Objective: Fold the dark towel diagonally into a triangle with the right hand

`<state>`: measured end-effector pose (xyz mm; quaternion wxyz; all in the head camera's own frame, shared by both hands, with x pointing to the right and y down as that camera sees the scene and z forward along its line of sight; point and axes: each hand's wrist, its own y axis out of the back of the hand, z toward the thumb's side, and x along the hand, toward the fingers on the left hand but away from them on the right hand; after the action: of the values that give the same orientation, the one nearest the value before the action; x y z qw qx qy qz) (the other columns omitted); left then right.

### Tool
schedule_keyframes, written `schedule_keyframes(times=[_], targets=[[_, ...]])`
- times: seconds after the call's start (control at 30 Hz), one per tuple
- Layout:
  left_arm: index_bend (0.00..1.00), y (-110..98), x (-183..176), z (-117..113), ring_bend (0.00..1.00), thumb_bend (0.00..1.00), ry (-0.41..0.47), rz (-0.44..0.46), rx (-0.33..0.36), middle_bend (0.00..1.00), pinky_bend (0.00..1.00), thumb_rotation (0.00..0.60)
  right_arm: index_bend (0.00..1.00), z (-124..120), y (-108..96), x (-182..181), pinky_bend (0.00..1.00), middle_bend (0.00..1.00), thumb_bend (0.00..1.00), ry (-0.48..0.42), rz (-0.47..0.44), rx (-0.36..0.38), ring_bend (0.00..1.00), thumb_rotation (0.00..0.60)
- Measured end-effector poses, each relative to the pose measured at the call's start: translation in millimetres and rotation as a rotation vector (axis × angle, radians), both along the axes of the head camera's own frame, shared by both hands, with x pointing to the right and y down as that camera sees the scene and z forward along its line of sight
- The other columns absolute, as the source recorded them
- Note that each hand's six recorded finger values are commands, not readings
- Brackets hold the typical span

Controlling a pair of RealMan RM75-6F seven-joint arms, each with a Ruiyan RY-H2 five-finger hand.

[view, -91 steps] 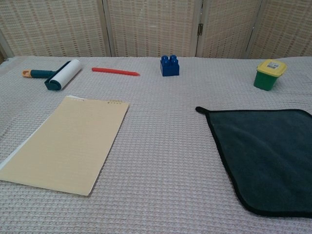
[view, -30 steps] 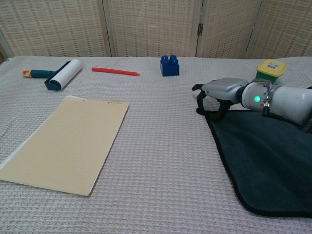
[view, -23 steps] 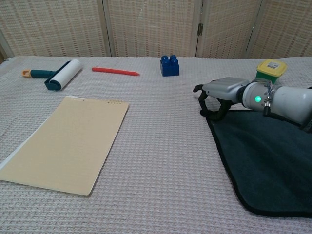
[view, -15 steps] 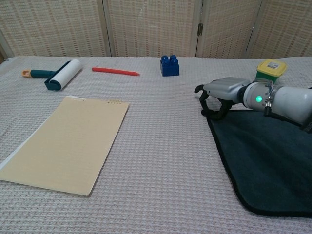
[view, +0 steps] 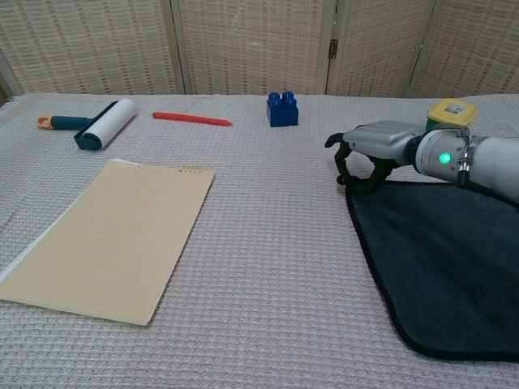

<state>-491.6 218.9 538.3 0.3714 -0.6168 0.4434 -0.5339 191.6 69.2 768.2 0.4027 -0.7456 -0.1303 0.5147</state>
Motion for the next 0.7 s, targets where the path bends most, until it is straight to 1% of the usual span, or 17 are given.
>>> schedule_keyframes(times=[0.17,0.3,0.37,0.43,0.63,0.7], targets=[[0.00,1.0,2.2,-0.2,0.00,0.85,0.000,0.008,0.001,0.03,0.00,0.600,0.60,-25.9,7.6,14.6,0.00,0.10,0.49,-0.051,-0.001,0.029,0.11,0.600],[0.00,1.8,3.9,0.6,0.00,0.85,-0.006,0.014,0.001,0.03,0.00,0.600,0.60,-51.1,18.7,41.9,0.00,0.11,0.49,-0.072,0.005,0.070,0.12,0.600],[0.00,2.4,5.2,1.5,0.00,0.85,-0.009,0.017,-0.001,0.03,0.00,0.600,0.60,-62.4,30.2,63.5,0.00,0.11,0.49,-0.063,0.004,0.083,0.12,0.600],[0.00,2.9,6.2,2.1,0.00,0.85,-0.012,0.019,-0.002,0.03,0.00,0.600,0.60,-70.8,45.2,84.2,0.00,0.11,0.49,-0.046,-0.004,0.079,0.12,0.600],[0.00,4.8,10.3,3.7,0.00,0.85,-0.023,0.028,-0.002,0.03,0.00,0.600,0.60,-86.7,88.2,129.2,0.00,0.11,0.49,-0.006,-0.024,0.022,0.12,0.600],[0.00,5.6,12.1,4.4,0.00,0.85,-0.026,0.032,-0.002,0.03,0.00,0.600,0.60,-90.2,98.1,138.9,0.00,0.11,0.49,0.002,-0.024,0.007,0.12,0.600]])
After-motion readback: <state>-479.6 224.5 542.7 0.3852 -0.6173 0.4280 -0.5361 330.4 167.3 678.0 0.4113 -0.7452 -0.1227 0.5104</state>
